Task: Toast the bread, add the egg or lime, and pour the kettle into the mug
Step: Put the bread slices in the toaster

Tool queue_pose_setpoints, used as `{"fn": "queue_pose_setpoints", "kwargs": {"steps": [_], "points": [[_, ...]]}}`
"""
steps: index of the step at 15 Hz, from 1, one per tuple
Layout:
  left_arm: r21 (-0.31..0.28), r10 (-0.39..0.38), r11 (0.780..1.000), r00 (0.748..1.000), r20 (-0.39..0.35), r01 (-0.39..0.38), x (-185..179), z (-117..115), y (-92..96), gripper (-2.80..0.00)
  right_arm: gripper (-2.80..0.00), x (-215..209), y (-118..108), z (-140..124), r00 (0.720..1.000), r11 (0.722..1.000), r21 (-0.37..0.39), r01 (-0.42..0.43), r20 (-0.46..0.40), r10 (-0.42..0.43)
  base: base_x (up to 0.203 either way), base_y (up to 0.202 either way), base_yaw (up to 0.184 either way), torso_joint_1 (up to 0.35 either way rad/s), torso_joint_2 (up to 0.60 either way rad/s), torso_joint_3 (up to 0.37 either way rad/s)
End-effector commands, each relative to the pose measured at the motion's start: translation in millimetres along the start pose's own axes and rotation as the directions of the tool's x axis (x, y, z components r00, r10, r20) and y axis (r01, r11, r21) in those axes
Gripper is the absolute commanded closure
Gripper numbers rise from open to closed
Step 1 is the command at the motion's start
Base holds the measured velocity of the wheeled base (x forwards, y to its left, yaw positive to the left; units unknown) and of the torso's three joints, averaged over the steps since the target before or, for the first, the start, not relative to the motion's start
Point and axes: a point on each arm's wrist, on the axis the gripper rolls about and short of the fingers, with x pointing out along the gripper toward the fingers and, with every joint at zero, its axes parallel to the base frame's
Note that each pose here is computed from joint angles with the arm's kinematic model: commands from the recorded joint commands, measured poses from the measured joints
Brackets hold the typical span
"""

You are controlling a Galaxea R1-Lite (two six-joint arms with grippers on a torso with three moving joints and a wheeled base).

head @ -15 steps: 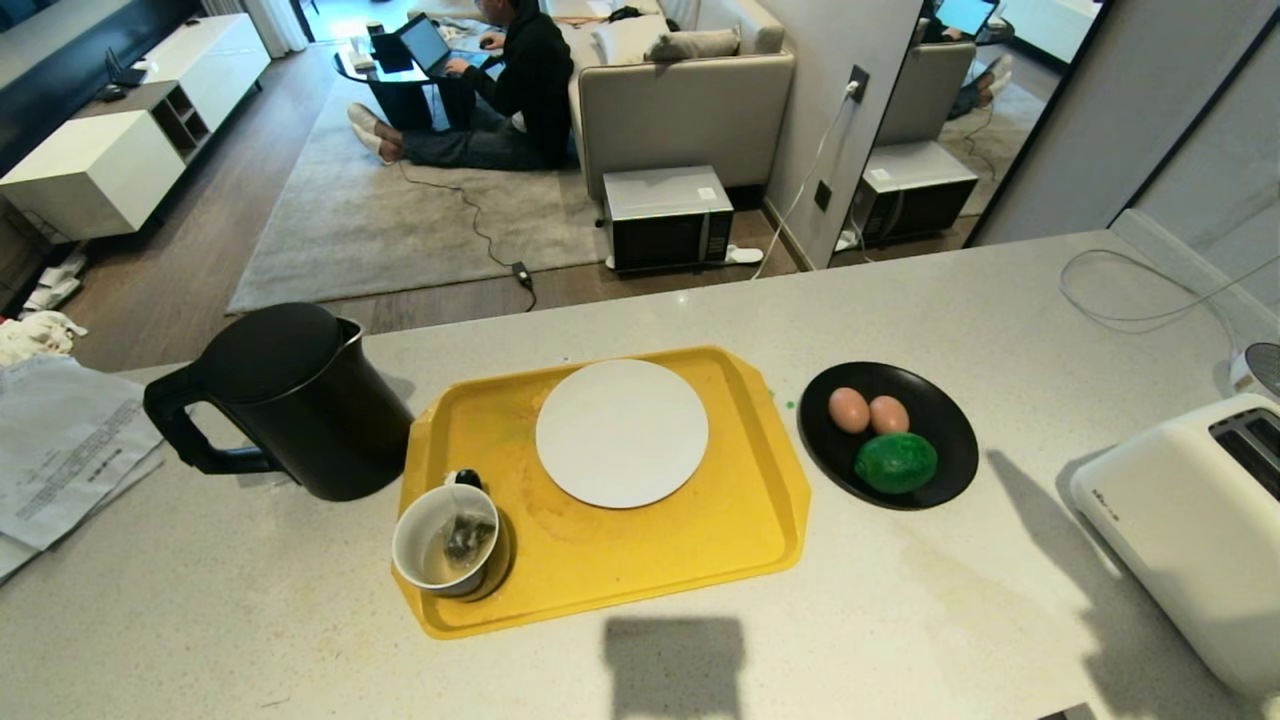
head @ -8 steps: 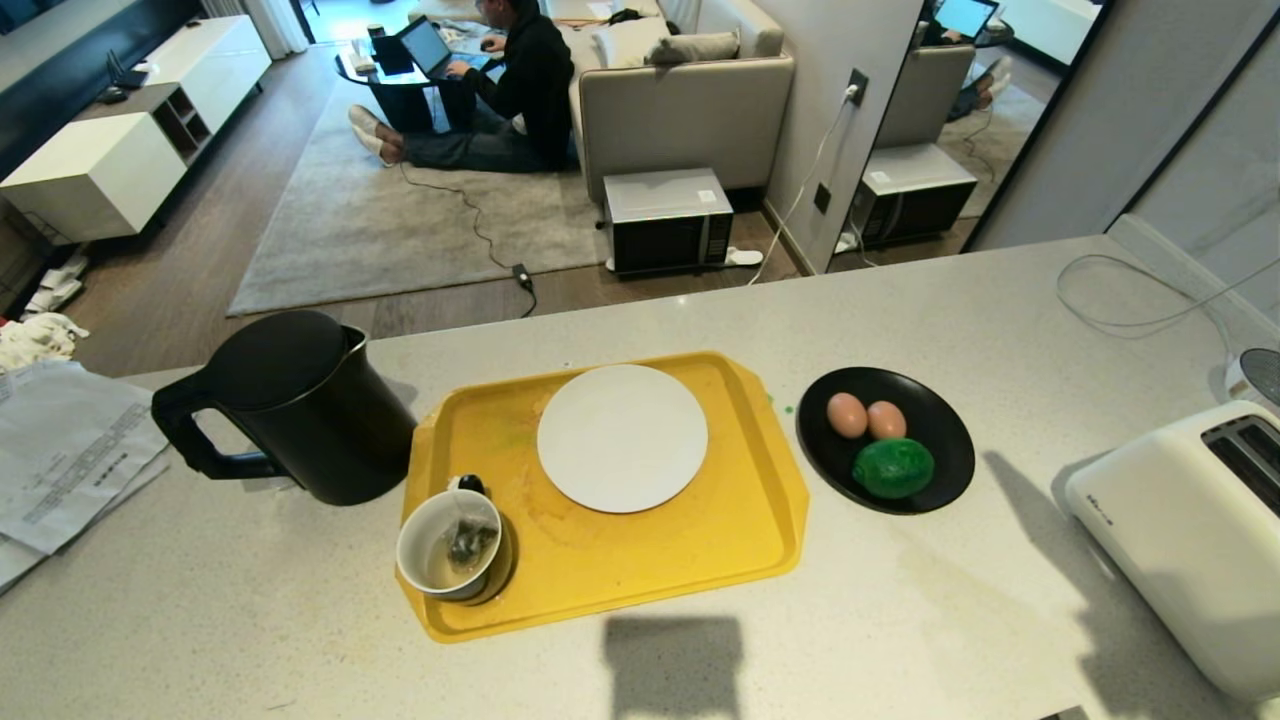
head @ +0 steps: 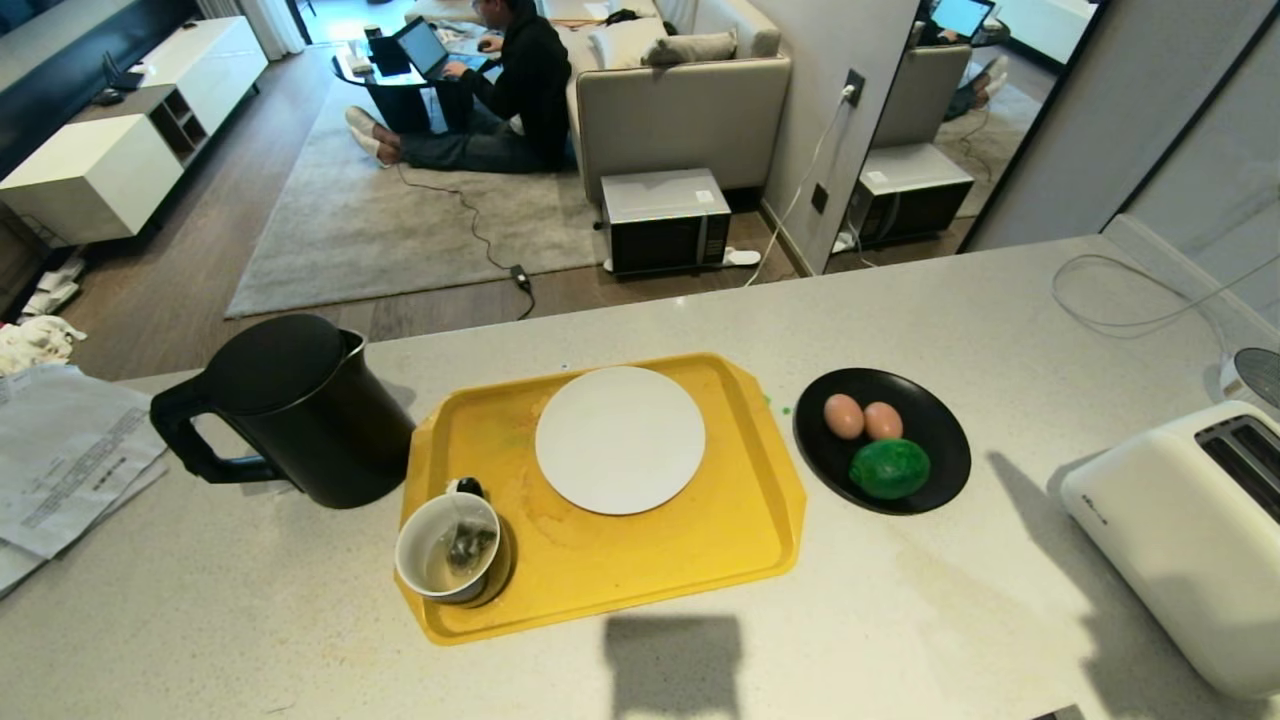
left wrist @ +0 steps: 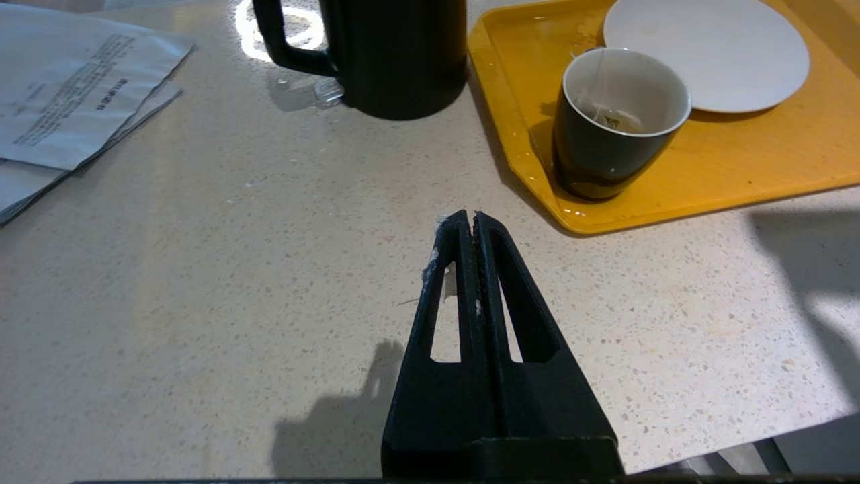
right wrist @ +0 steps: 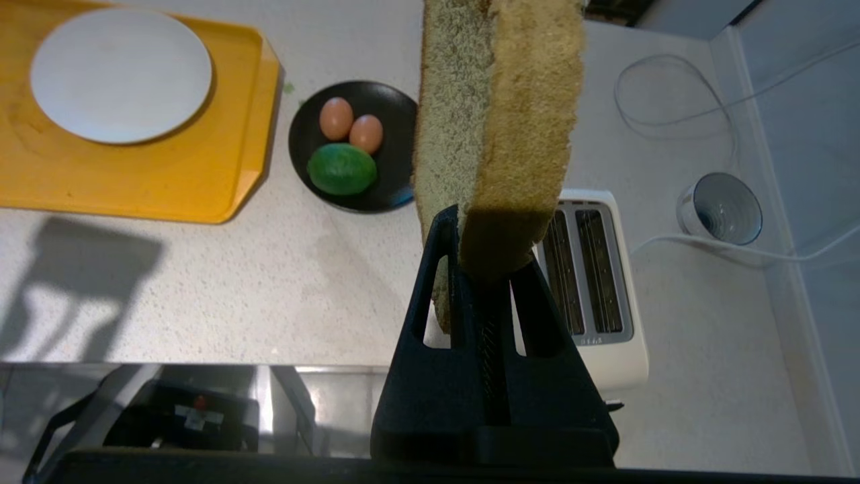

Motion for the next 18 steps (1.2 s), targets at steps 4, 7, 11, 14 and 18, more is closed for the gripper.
{"fn": "queue_pose_setpoints", "kwargs": {"steps": [4,7,11,14,18], "points": [[0.0,0.001,1.0,1.0,-0.001,-0.001,0,0,0.0,0.0,0.0,-1,0,0,1.0,1.0,-0.002,0.0,-0.001,0.0,-0.002,0.002,-0.108,0.004,0.0,0.002],[0.0,0.001,1.0,1.0,0.0,-0.001,0,0,0.0,0.0,0.0,-1,0,0,1.0,1.0,-0.002,0.0,-0.001,0.0,0.001,0.008,-0.174,0.003,0.0,0.004],[0.0,0.001,1.0,1.0,-0.001,-0.001,0,0,0.0,0.0,0.0,0,0,-1,1.0,1.0,-0.002,-0.002,-0.004,0.002,0.0,0.006,-0.155,0.001,0.0,0.001],[0.0,0.001,1.0,1.0,-0.001,-0.001,0,0,0.0,0.0,0.0,2,0,-1,1.0,1.0,-0.003,-0.009,-0.013,0.009,0.001,0.002,-0.03,0.002,0.0,-0.001],[0.0,0.001,1.0,1.0,-0.001,-0.001,0,0,0.0,0.0,0.0,33,2,6,0.995,0.999,-0.037,-0.03,-0.099,0.026,0.0,0.0,0.0,0.0,0.0,0.0]]}}
